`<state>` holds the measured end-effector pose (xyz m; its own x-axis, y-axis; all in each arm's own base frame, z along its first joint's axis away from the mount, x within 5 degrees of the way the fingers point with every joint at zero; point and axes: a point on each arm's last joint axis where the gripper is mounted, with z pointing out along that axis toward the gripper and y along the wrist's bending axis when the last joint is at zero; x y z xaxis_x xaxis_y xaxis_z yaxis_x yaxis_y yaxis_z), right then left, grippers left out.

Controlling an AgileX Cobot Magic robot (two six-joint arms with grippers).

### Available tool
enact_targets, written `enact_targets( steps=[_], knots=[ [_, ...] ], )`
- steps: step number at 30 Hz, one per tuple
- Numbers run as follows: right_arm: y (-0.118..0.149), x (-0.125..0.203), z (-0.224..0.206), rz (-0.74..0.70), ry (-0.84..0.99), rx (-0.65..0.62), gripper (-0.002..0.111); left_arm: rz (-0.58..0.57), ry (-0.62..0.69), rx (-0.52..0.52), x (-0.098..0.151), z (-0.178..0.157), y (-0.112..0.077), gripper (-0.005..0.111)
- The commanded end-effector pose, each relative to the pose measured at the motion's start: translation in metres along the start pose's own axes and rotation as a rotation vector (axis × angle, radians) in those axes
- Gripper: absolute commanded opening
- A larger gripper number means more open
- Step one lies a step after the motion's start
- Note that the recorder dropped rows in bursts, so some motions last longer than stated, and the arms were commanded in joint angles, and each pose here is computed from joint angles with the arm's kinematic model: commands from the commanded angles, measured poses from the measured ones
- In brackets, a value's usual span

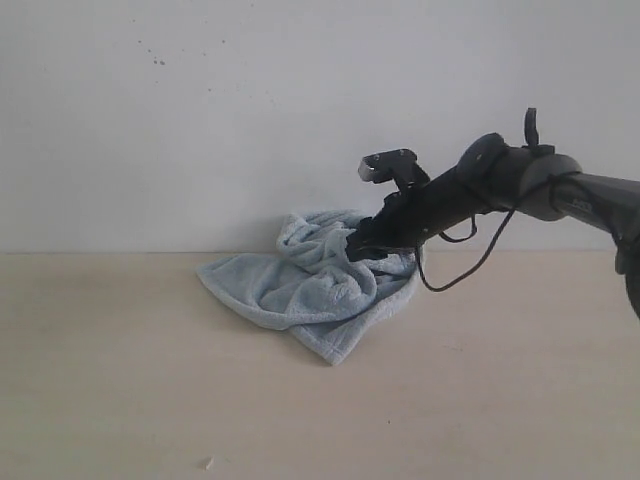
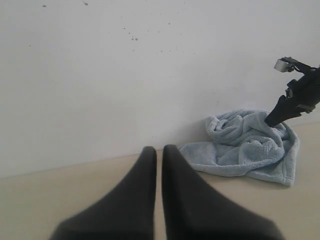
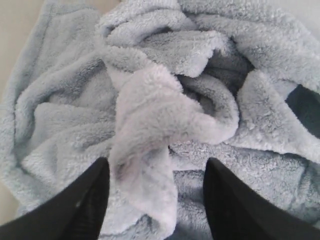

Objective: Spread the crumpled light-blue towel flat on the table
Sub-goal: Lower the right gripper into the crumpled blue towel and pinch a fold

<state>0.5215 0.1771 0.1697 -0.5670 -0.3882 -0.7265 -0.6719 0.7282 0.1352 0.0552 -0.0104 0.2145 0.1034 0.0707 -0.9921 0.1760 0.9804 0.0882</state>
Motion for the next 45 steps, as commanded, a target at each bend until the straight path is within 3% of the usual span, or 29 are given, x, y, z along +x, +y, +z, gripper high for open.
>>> enact_targets(
  steps=[1,5,7,10,18,23,28,36,40,45],
  knots=[
    [-0.001,0.003,0.016,-0.005,-0.042,0.046,0.054,-0.003,0.008,-0.003,0.002,0.0,0.0,0.004],
    [0.001,0.012,0.029,0.008,-0.033,0.043,0.047,-0.003,0.008,-0.003,0.002,0.0,0.0,0.004],
    [0.004,0.016,0.036,0.004,-0.021,0.034,0.035,-0.003,0.008,-0.003,0.002,0.0,0.0,0.004],
    [0.016,0.01,0.03,0.033,-0.018,-0.037,0.001,-0.003,0.008,-0.003,0.002,0.0,0.0,0.004],
    [0.048,0.005,0.001,0.005,0.116,-0.329,0.003,-0.003,0.008,-0.003,0.002,0.0,0.0,0.004],
    [0.068,-0.006,-0.019,0.045,0.051,-0.479,0.003,-0.003,0.008,-0.003,0.002,0.0,0.0,0.004],
    [0.092,0.018,-0.027,0.033,0.133,-0.59,0.003,-0.003,0.008,-0.003,0.002,0.0,0.0,0.004],
    [0.175,0.053,-0.032,0.009,0.083,-0.828,0.003,-0.003,0.008,-0.003,0.002,0.0,0.0,0.004],
    [0.209,0.053,-0.034,-0.056,0.103,-0.874,0.003,-0.003,0.008,-0.003,0.002,0.0,0.0,0.004],
    [0.208,0.037,-0.048,-0.033,0.08,-0.771,0.003,-0.003,0.008,-0.003,0.002,0.0,0.0,0.004]
  ],
)
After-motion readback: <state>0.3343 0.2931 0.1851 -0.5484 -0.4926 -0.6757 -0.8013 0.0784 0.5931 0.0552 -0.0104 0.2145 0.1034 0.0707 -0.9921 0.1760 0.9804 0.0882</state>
